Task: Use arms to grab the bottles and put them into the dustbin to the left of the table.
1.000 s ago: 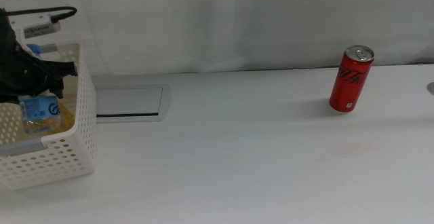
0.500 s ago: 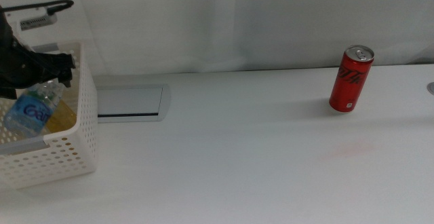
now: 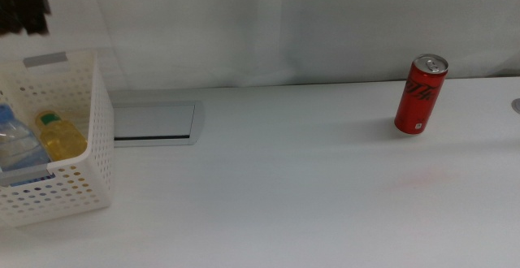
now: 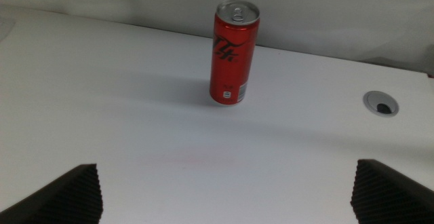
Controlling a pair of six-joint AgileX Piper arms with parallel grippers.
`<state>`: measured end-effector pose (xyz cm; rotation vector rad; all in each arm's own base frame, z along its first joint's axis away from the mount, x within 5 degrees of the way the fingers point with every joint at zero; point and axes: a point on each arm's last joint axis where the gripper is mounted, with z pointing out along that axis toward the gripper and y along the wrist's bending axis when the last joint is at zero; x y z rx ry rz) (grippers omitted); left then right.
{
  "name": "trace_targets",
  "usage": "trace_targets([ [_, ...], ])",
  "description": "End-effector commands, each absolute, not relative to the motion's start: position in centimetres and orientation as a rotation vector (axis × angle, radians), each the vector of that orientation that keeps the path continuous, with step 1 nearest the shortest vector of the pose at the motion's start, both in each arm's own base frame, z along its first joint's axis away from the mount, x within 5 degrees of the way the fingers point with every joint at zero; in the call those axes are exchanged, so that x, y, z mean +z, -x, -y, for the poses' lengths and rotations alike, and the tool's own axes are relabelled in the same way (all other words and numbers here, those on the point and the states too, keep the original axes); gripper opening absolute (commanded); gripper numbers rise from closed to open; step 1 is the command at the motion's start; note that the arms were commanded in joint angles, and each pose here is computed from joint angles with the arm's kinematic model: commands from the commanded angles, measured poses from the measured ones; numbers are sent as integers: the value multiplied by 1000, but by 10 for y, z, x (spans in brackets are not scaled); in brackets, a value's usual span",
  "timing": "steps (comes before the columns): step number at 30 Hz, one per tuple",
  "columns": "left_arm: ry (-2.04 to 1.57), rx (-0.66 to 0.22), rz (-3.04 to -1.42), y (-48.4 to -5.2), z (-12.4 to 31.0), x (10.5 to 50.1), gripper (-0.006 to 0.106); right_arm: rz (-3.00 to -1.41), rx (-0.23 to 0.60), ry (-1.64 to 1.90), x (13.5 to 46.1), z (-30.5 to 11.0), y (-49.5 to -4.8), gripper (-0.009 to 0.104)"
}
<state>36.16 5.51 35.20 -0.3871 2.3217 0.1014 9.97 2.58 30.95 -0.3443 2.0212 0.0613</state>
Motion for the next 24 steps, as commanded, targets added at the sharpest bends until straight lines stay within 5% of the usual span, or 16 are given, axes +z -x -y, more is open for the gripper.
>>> trace_targets([
  [1, 353, 84, -2269, -345, -46, 377, 93, -2001, 21, 357, 311, -24, -101, 103],
  [13, 6, -52, -2123, -278, 35, 433, 93, -2049, 79, 331, 308, -26, -99, 103],
  [24, -488, -273, -1984, -191, 107, 390, 93, -2101, 134, 289, 303, -31, -106, 103],
])
